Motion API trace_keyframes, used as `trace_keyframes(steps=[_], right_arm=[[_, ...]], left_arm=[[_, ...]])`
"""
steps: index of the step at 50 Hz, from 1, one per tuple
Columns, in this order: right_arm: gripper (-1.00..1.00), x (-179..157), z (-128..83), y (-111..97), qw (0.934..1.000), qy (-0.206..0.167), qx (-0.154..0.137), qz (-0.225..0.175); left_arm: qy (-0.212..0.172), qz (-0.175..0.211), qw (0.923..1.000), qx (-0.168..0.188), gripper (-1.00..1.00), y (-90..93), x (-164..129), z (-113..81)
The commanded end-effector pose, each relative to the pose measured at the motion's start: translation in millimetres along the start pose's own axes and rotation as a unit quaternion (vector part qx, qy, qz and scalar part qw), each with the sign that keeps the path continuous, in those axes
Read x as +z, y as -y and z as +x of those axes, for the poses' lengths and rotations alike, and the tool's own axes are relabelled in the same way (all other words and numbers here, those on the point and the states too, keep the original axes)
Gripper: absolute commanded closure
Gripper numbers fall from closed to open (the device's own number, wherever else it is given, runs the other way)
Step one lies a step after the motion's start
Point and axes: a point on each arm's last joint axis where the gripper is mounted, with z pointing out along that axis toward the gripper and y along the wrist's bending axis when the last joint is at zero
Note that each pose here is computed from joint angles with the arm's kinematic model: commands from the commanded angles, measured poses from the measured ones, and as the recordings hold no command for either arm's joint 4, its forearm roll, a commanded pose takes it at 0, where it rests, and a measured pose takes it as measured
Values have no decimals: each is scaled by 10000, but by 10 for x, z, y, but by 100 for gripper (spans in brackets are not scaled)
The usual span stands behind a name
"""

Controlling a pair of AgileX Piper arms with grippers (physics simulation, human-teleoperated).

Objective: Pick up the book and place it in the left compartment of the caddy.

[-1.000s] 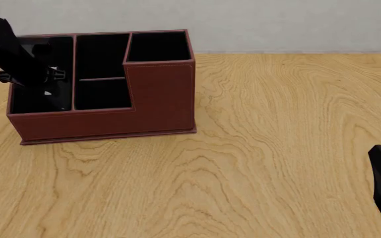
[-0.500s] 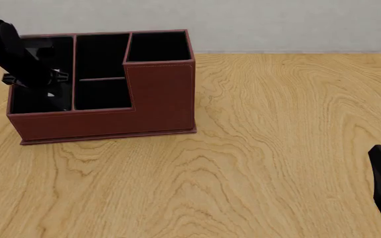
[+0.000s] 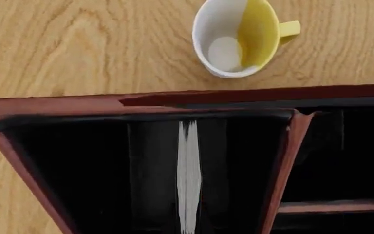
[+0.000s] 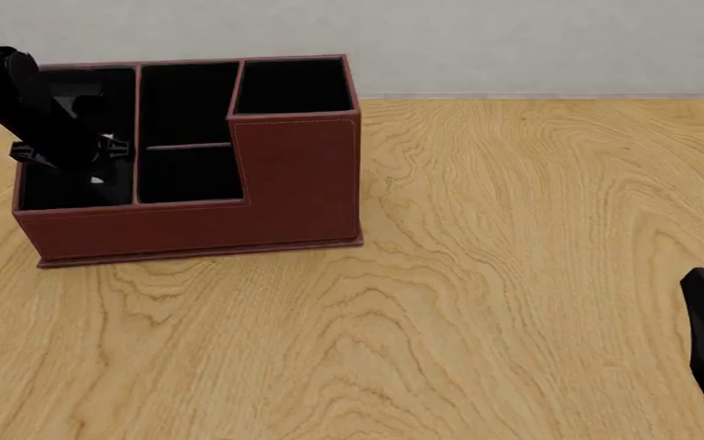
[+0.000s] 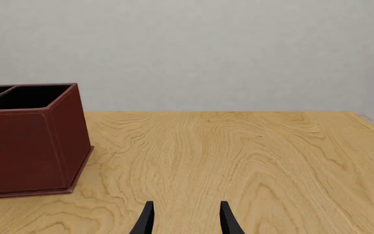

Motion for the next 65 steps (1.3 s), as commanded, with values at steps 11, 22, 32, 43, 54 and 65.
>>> trace_keyframes(steps=[11,22,32,43,54,65], right_arm=[[-100,-3,5,0,10000,3,-1,1],[-100,-3,5,0,10000,2,0,0],[-100,-3,5,0,10000,2,-2,-1],[-100,-3,5,0,10000,3,0,0],[-100,-3,5,0,10000,3,0,0],[-100,-3,5,0,10000,3,-1,0]], left_arm=[[214,-54,9998,-4,-100,-68,-117,-95],[278,-60,9996,-10,-100,-69,-167,-108],[343,-70,9994,-7,-100,-72,-318,-95],[487,-58,9988,-14,-100,-26,-756,-31],[631,-1,9980,-24,-100,76,-1167,132],[785,128,9967,-153,-100,226,-1583,394]])
